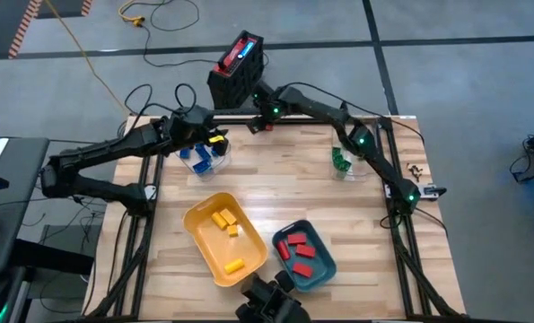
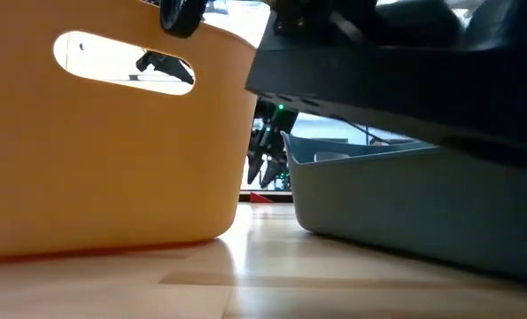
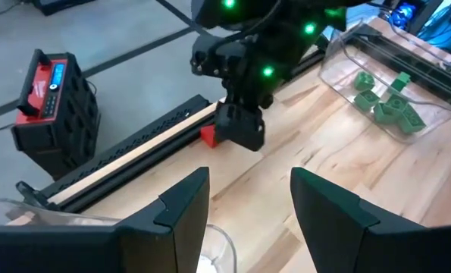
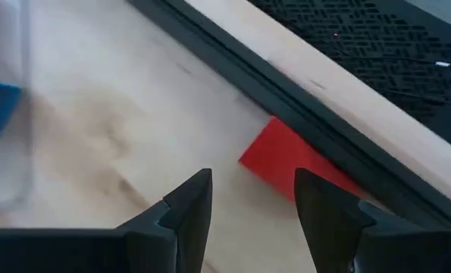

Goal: Sort blocks
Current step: Put the red block into the blue bin

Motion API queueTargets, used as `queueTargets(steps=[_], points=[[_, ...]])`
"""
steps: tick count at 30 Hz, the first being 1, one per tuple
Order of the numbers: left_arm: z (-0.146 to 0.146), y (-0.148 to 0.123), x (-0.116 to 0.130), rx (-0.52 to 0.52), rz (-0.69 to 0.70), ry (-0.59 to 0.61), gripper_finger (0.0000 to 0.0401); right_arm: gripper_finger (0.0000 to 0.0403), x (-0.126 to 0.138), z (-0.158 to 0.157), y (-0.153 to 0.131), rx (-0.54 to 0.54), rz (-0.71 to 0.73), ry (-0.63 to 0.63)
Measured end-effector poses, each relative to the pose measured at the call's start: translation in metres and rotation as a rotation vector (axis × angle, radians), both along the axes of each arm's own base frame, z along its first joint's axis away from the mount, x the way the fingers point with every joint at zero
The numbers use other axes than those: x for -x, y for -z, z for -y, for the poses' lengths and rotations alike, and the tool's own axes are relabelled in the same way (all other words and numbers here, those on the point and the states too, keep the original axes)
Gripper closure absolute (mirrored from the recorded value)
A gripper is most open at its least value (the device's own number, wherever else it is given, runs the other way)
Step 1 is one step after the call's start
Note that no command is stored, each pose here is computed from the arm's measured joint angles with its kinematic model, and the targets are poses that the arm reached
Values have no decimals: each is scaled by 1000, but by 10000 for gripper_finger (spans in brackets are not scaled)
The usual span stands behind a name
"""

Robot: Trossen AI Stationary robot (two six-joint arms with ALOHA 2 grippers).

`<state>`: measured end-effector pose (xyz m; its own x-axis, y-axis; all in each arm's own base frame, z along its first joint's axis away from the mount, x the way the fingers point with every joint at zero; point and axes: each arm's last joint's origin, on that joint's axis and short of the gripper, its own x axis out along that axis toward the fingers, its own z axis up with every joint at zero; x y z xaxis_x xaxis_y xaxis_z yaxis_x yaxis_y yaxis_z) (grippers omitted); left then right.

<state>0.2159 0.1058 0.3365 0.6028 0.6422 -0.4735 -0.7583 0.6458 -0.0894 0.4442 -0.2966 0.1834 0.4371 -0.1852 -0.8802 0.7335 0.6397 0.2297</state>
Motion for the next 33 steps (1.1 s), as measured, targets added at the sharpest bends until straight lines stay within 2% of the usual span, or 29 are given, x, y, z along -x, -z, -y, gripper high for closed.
queueTargets(steps=[6, 11, 18, 26, 31, 33], points=[[0, 0, 0, 4, 1, 7, 221, 200, 2, 6, 1, -9, 26, -48], [1, 0, -1, 13, 10, 5, 221, 204, 14, 18, 3, -65, 26, -37], [5, 0, -2, 27, 24, 11, 221, 235, 17, 24, 11, -117, 54, -88], [8, 0, -4, 48, 46, 7, 221, 259, 15, 24, 11, -123, 92, -130], [8, 0, -3, 52, 54, 3, 221, 270, 21, 14, 12, -266, 78, -213], [8, -2, -3, 49, 58, 4, 221, 274, 20, 6, 7, -266, 60, -242]])
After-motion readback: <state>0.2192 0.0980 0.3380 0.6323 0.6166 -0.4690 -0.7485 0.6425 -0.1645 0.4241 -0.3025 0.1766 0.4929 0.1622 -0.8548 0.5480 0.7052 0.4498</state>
